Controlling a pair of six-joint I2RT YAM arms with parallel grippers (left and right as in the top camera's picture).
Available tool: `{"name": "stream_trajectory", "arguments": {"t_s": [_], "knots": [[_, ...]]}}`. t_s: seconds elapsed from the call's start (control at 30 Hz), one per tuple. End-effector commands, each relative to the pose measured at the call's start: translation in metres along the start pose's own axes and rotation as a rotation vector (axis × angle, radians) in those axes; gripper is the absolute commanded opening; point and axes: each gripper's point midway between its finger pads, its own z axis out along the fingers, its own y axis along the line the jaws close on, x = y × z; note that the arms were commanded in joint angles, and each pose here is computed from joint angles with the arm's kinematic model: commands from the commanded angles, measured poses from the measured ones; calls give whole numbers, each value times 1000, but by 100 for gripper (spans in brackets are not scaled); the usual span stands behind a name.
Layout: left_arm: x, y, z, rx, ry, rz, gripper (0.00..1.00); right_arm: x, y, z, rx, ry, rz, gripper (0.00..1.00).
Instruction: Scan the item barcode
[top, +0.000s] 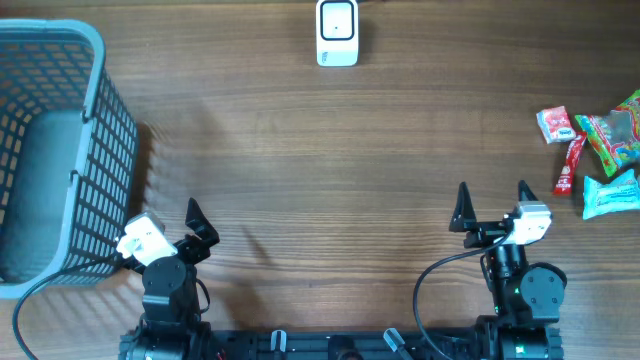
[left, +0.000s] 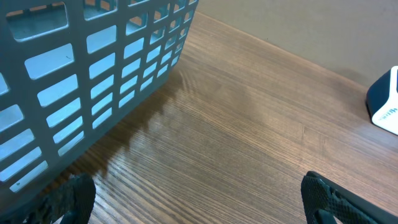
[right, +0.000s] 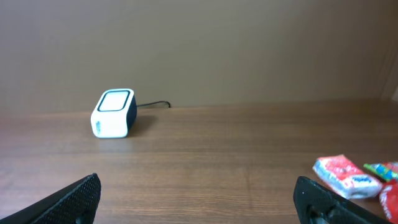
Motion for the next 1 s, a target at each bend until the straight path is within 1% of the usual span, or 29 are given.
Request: {"name": "stream_trajectory", "arguments": {"t_s": [0.0,0.1,0.83,0.87,0.9,0.97], "knots": [[-1,1,0,-6,-9,-3,100,-3,0,-1,-7,-13,-58,100],[-1,1,0,-6,-9,-3,100,-3,-4,-1,11,-13,-12,100],[-1,1,0,-9,-11,-2,100,-3,-5,-1,14,-13,-12,100],[-3,-14,-1,77,-5,-16,100,-3,-5,-1,15,-13,-13,100],[-12,-34,-1,182,-40,-42,100,-3,-5,-1,14,-13,-13,100],[-26,-38,0,208,-118,-77,100,-3,-5,-1,14,-13,-13,100]]}}
